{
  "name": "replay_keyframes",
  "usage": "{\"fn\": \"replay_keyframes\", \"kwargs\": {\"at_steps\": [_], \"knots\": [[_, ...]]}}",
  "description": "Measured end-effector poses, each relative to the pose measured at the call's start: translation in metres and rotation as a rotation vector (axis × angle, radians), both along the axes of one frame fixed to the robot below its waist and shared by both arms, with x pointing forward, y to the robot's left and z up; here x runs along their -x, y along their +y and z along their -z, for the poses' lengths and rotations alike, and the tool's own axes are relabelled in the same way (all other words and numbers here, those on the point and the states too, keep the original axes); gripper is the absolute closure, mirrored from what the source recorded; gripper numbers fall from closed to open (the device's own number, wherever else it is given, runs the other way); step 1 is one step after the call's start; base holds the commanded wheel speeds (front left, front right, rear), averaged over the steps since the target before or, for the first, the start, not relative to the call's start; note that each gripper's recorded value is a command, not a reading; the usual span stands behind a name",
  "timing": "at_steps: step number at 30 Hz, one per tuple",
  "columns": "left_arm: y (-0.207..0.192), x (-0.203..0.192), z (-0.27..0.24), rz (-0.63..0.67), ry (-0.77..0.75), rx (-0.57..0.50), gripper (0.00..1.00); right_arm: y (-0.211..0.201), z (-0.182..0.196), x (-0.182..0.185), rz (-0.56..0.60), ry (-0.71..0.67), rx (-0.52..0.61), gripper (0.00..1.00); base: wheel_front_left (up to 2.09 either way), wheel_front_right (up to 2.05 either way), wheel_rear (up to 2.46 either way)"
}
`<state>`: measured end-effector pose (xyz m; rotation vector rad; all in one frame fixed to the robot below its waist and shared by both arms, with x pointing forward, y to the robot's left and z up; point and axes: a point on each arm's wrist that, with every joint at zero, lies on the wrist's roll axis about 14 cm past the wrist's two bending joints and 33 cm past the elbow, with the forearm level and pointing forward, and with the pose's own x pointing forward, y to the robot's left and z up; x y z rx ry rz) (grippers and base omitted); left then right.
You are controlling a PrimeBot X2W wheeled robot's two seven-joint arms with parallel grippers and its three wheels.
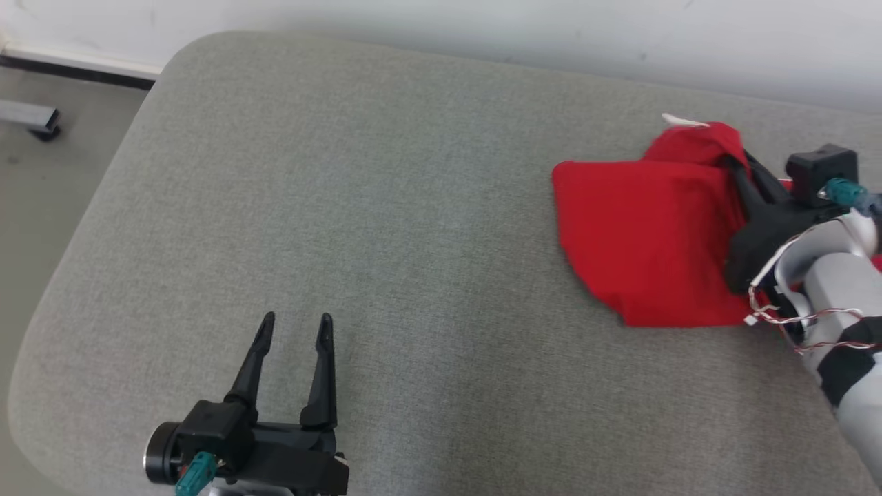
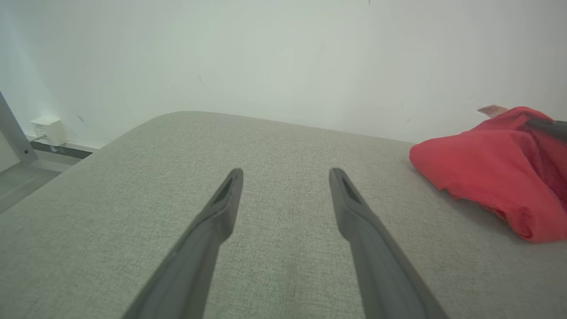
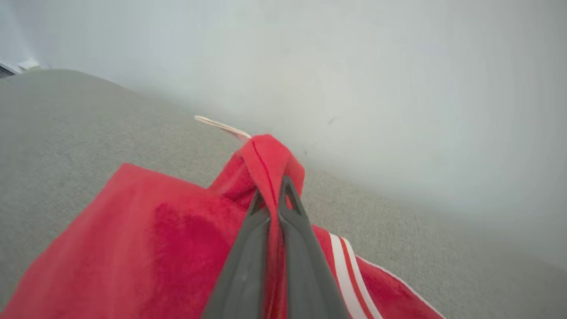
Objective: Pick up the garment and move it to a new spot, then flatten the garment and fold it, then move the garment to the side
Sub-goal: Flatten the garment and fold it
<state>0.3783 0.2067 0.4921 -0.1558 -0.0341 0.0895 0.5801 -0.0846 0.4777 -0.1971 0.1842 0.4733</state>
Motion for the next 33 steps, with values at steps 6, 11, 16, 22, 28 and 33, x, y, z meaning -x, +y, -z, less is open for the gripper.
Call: {"fn": "replay_keyframes", "kwargs": {"at_steps": [6,11,16,22,28,33], "knots": [[0.003,0.002,-0.005,-0.006,-0.018,-0.007,0.0,0.034,-0.031,0.03,-0.141,-0.125,-0.04,1.0,0.0,0.0,0.0],[0.004,0.005,-0.01,-0.001,-0.036,-0.011,0.0,0.057,-0.04,0.076,-0.257,-0.161,-0.092,1.0,0.0,0.0,0.0],[-0.001,0.005,-0.014,0.015,-0.049,-0.01,0.0,0.065,-0.034,0.115,-0.308,-0.148,-0.145,1.0,0.0,0.0,0.0],[-0.003,0.006,-0.016,0.02,-0.056,-0.011,0.0,0.083,-0.004,0.179,-0.377,-0.062,-0.209,1.0,0.0,0.0,0.0],[-0.004,0.005,-0.013,0.021,-0.047,-0.004,0.0,0.092,0.04,0.218,-0.394,0.071,-0.19,0.58,0.0,0.0,0.0],[-0.005,0.004,-0.014,0.024,-0.05,-0.003,0.0,0.085,0.029,0.207,-0.336,0.034,-0.217,0.0,0.0,0.0,0.0]]}}
